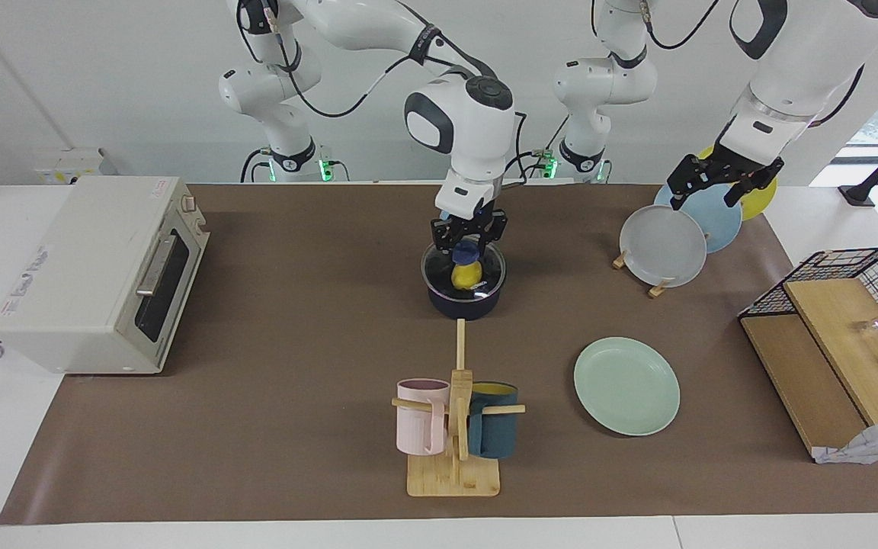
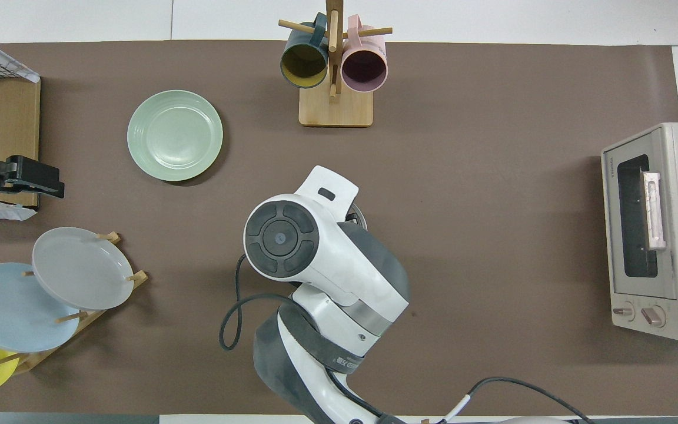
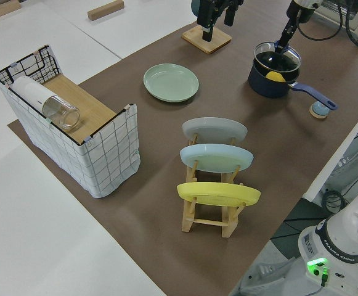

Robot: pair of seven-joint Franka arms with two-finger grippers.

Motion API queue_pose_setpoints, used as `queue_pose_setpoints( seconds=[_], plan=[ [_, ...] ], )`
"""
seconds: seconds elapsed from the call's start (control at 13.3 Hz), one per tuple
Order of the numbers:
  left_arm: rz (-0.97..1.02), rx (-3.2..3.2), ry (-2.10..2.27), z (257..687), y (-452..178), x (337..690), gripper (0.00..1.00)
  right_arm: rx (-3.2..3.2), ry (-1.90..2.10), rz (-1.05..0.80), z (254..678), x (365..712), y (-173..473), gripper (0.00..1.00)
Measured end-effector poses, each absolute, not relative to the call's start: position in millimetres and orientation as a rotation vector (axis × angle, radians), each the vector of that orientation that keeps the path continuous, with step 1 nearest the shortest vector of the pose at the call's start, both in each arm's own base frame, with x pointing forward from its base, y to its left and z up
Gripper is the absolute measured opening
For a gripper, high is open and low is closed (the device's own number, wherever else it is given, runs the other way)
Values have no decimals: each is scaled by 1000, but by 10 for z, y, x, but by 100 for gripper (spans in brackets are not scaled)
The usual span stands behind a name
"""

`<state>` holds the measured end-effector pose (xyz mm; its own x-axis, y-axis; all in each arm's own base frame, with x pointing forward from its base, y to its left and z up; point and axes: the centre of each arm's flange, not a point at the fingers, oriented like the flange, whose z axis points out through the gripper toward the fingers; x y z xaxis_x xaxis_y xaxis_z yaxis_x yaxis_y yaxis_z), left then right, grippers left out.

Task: Transfer potato from pot to plate

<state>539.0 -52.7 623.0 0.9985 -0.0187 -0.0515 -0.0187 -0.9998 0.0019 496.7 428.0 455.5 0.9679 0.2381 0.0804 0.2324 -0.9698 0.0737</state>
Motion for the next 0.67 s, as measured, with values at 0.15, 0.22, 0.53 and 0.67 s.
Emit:
queue_pose_setpoints(
  seconds=[0.15, 0.22, 0.53, 0.67],
  plan=[
    [-81, 3139, -29, 6230, -527, 5390, 100, 3044, 367, 140, 4816, 5093, 3977, 66],
    [-81, 3139, -29, 6230, -527, 5390, 100, 3039, 370, 140, 4915, 5177, 3793, 66],
    [-81, 3139, -29, 6230, -527, 5390, 100, 3013, 435, 91, 5103, 5683, 2719, 66],
    [-81, 3139, -29, 6230, -527, 5390, 100, 3028, 466, 39, 5078, 5930, 2062, 66]
  ],
)
